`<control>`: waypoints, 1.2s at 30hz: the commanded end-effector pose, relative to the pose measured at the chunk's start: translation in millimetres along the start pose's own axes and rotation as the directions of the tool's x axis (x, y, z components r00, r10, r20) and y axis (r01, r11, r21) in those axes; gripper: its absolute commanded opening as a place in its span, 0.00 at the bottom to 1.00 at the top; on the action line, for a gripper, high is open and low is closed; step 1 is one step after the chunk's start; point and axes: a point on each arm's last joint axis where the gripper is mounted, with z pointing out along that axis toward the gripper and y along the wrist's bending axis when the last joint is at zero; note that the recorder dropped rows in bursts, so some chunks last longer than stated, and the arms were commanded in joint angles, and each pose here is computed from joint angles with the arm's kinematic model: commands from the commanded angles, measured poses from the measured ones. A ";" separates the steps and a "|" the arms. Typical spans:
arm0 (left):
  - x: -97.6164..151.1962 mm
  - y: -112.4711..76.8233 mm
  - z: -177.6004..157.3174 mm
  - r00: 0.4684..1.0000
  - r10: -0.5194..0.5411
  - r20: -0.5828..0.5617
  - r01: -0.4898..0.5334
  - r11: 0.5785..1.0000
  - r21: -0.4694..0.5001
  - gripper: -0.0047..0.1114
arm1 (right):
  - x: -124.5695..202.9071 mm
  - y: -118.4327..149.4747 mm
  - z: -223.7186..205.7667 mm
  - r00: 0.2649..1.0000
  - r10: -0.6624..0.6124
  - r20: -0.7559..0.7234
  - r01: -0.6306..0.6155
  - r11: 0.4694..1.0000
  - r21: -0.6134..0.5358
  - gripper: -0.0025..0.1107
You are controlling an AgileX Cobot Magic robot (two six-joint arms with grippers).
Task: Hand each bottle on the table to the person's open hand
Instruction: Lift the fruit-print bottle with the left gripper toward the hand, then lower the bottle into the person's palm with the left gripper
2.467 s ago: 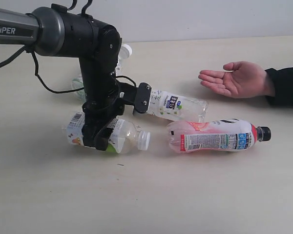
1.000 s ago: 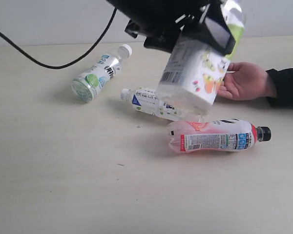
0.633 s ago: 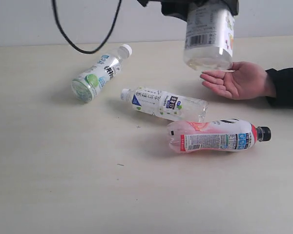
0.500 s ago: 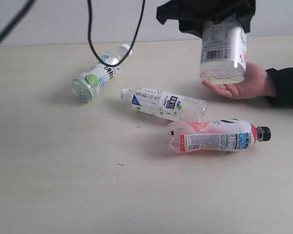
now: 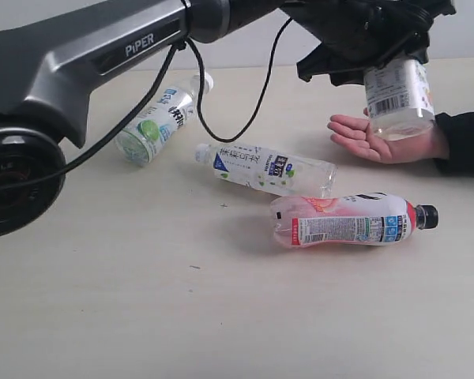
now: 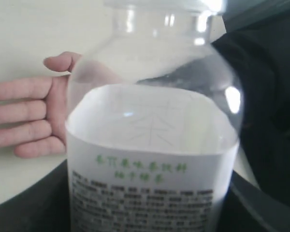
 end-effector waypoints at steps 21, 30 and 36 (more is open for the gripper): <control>-8.2 43.5 58.0 0.970 -0.242 0.023 0.227 0.937 0.266 0.04 | 0.6 -0.6 0.0 1.000 -0.004 0.009 0.004 1.000 0.009 0.02; -6.7 50.5 65.3 0.965 -0.262 0.030 0.246 0.934 0.261 0.04 | 0.6 -0.6 0.0 1.000 -0.004 0.009 0.004 1.000 0.009 0.02; -4.8 56.4 71.9 0.967 -0.251 0.044 0.232 0.939 0.254 0.04 | 0.6 -0.6 0.0 1.000 -0.004 0.009 0.004 1.000 0.009 0.02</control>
